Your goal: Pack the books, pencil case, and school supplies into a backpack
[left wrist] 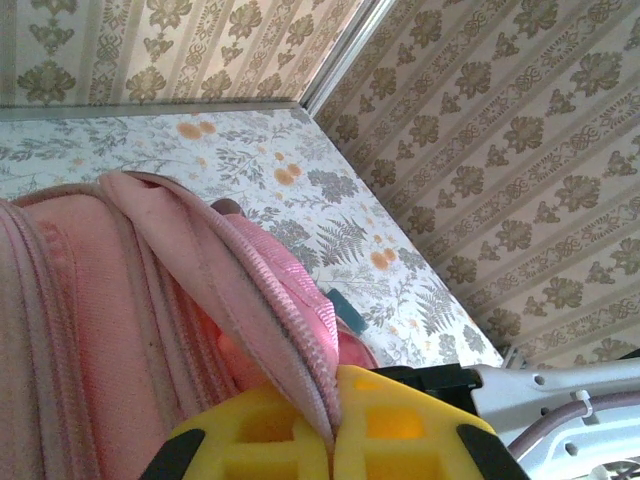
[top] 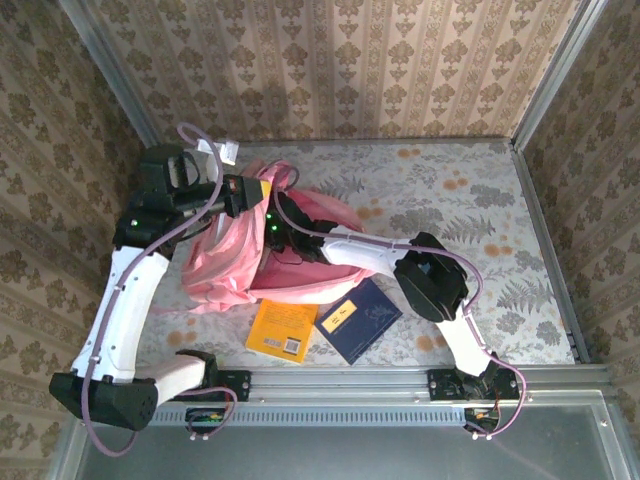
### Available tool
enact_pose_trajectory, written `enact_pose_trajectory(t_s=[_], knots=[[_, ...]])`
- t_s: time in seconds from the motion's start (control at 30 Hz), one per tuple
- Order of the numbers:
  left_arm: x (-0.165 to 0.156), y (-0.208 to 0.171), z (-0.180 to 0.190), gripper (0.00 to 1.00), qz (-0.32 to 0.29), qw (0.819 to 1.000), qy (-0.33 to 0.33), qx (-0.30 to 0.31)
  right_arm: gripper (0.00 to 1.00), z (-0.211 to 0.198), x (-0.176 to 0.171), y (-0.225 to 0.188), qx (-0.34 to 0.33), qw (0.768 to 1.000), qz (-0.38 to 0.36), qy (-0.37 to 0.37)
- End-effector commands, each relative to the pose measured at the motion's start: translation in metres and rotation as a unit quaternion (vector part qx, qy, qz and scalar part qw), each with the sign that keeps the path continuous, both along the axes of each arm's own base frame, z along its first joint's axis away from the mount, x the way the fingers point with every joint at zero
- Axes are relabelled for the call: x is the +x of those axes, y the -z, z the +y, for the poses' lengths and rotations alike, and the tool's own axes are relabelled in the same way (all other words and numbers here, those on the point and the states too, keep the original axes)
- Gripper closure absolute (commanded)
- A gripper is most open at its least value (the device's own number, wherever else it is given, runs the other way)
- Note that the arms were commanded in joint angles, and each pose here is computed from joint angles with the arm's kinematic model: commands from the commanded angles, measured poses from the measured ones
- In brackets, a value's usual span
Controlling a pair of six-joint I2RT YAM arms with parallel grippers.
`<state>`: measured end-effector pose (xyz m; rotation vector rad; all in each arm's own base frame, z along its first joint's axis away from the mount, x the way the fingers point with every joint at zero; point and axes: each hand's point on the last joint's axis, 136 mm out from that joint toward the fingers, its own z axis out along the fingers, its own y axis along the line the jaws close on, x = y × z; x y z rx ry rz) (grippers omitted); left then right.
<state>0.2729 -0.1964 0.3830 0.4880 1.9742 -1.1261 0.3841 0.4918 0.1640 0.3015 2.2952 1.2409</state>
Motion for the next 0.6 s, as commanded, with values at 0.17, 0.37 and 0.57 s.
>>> enact_pose_trajectory(t_s=[0.17,0.37,0.57], knots=[[-0.014,-0.06,0.005,1.0,-0.134,0.991,0.002,-0.003,0.0,-0.022,-0.013,-0.083,-0.023,0.985,-0.161,-0.051],[-0.001,-0.04,0.016,1.0,-0.116,0.992,-0.042,0.024,0.0,-0.042,-0.031,-0.111,-0.018,0.973,-0.22,-0.069],[0.011,-0.038,0.037,1.0,-0.111,0.987,-0.106,0.048,0.01,-0.078,-0.029,-0.115,-0.013,0.977,-0.21,-0.042]])
